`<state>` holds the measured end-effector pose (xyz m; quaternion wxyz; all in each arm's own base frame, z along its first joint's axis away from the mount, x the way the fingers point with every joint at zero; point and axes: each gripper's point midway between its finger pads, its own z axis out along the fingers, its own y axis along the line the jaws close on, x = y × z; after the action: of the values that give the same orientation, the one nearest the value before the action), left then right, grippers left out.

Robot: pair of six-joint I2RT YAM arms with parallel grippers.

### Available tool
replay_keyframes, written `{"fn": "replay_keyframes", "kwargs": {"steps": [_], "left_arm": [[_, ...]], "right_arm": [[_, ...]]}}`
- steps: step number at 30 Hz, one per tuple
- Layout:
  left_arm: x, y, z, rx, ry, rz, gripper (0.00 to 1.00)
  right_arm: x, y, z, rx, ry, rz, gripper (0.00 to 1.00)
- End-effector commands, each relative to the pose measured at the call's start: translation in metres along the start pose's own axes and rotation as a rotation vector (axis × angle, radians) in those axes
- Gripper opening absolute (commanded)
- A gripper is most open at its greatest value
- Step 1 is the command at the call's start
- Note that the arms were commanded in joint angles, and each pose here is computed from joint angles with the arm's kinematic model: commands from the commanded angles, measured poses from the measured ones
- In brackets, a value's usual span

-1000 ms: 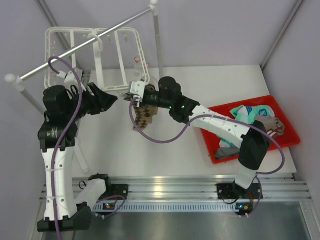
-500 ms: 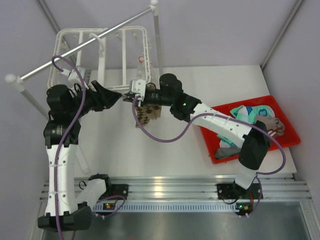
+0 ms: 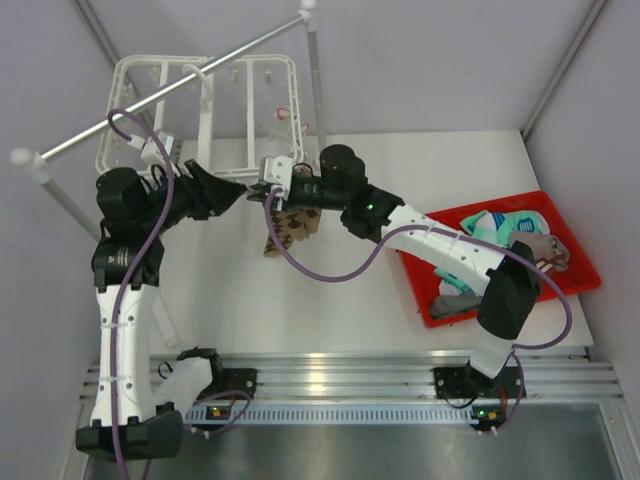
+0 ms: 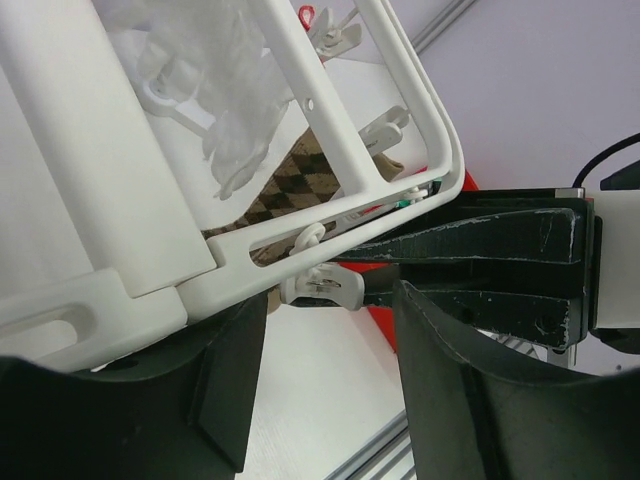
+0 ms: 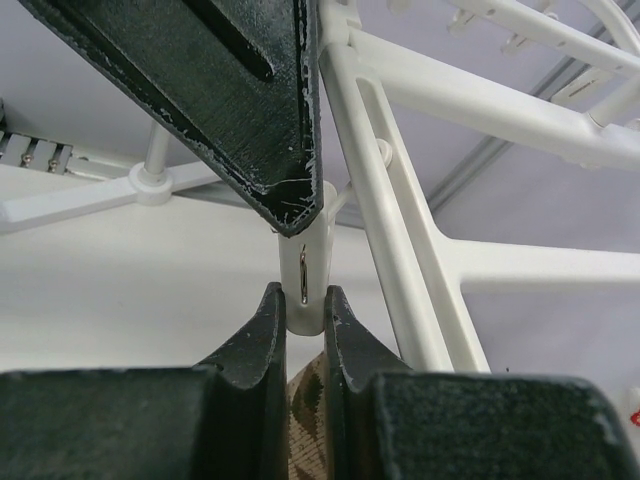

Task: Clip the socks to the hanger
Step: Open the clamp at the hanger.

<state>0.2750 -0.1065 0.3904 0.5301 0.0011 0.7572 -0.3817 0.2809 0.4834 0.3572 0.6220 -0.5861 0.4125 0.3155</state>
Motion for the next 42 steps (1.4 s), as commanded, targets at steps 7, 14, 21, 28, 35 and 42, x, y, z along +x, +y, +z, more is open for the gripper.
{"fn": "replay_keyframes", "kwargs": {"steps": [7,14,21,28,35,42], "left_arm": [[-0.012,-0.003,0.004,0.028,-0.054,0.046,0.54],[-0.014,-0.002,0.006,0.026,-0.064,0.051,0.39],[-0.014,-0.001,0.009,0.024,-0.060,0.046,0.04],[-0.013,0.003,0.011,0.010,-0.062,0.024,0.00],[-0.012,0.003,0.010,0.008,-0.055,0.029,0.00],[-0.011,0.001,0.007,0.008,-0.050,0.060,0.00]], "right_arm": [[-0.038,-0.003,-0.002,-0.034,-0.090,-0.012,0.00],[-0.038,0.001,-0.003,-0.046,-0.087,-0.004,0.00],[-0.038,0.003,-0.004,-0.043,-0.083,0.008,0.20],[-0.037,0.004,-0.017,-0.024,-0.052,0.016,0.63],[-0.010,0.032,-0.065,-0.069,0.104,0.109,0.98],[0.020,0.042,-0.144,-0.073,0.237,0.208,1.00]]}}
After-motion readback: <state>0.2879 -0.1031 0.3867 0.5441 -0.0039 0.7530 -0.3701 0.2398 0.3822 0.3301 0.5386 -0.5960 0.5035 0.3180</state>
